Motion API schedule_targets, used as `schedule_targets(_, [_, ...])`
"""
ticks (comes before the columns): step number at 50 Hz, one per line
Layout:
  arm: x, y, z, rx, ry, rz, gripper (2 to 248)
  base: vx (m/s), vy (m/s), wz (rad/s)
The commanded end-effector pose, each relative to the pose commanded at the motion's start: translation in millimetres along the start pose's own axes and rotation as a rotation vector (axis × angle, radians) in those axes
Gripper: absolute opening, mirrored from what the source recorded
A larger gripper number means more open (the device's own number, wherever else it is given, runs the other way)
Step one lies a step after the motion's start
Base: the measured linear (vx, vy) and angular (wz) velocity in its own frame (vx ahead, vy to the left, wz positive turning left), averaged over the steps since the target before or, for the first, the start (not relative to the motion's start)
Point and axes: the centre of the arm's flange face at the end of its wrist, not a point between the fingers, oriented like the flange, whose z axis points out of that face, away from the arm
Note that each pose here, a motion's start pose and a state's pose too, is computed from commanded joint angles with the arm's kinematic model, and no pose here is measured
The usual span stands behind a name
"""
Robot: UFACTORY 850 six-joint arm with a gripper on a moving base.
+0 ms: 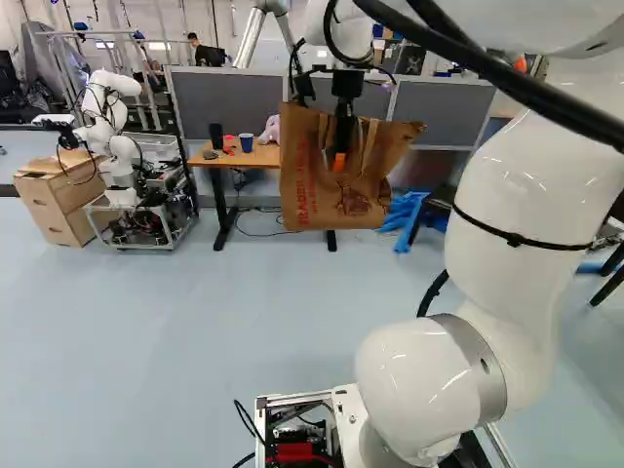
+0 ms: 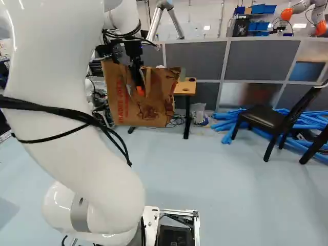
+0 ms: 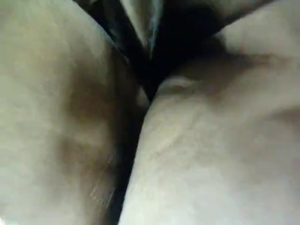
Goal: Pick up the bag on the ground and place it on the table
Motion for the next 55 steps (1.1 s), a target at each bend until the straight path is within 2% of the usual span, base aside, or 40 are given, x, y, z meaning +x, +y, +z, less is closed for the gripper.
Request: schedule_targets(55, [0.0, 0.0, 0.0, 0.0, 0.0, 0.0, 18, 0.135, -0.001, -0.009])
